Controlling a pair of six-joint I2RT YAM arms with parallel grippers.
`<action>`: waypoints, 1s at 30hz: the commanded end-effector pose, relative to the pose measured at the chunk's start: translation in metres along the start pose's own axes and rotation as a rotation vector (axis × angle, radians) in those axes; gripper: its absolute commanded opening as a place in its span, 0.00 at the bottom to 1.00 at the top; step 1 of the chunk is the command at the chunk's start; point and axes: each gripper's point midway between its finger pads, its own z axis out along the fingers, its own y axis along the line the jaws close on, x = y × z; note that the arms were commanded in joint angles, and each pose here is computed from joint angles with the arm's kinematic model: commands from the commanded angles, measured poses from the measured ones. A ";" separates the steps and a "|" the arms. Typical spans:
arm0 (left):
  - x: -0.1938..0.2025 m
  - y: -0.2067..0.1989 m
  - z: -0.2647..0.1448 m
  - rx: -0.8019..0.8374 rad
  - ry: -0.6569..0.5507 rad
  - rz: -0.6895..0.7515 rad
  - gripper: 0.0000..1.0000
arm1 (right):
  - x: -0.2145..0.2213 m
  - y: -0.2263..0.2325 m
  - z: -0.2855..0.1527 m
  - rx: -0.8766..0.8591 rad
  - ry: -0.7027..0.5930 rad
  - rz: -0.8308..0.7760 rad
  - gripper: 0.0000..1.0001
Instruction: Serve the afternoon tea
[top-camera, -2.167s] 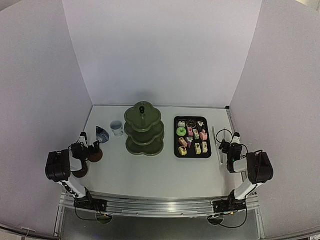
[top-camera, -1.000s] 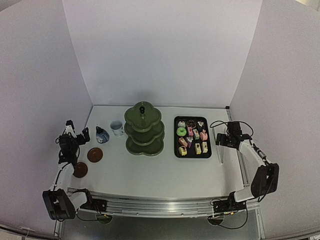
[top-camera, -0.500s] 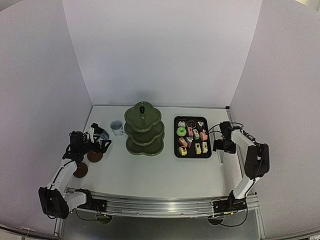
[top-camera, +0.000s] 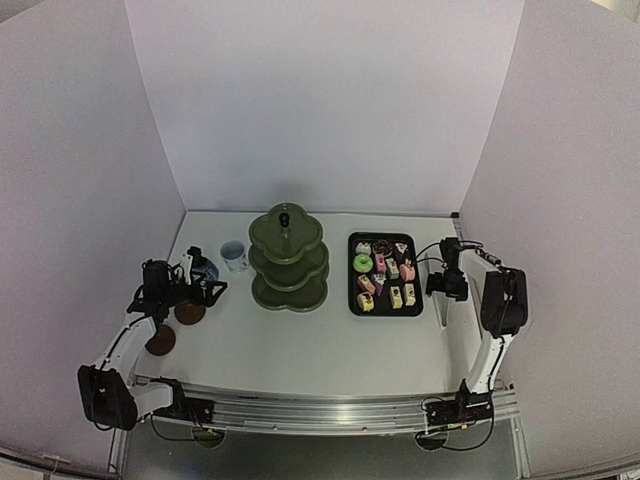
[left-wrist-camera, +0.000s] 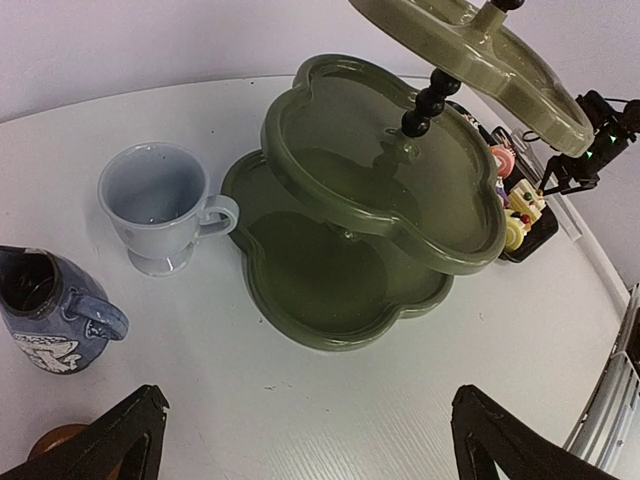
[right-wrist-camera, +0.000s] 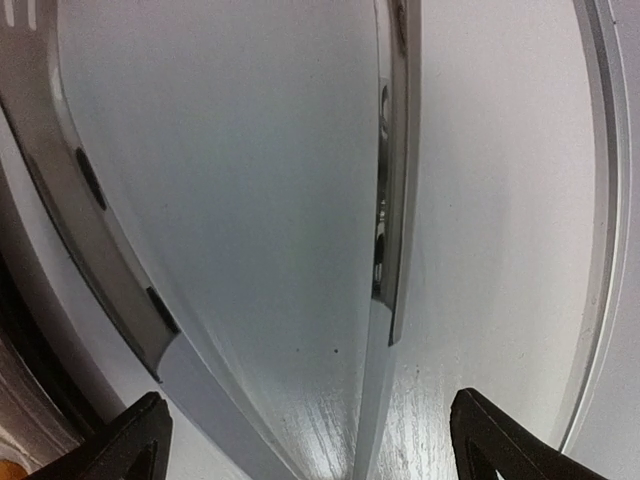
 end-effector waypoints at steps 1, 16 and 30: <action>-0.028 -0.004 -0.003 0.013 -0.065 0.072 1.00 | -0.008 0.003 0.006 -0.053 0.008 0.007 0.92; -0.032 -0.001 0.003 0.020 -0.074 0.093 1.00 | 0.018 0.003 0.030 -0.059 0.079 -0.009 0.78; -0.033 -0.001 0.002 0.013 -0.076 0.132 1.00 | 0.009 0.001 0.010 -0.063 0.017 0.014 0.50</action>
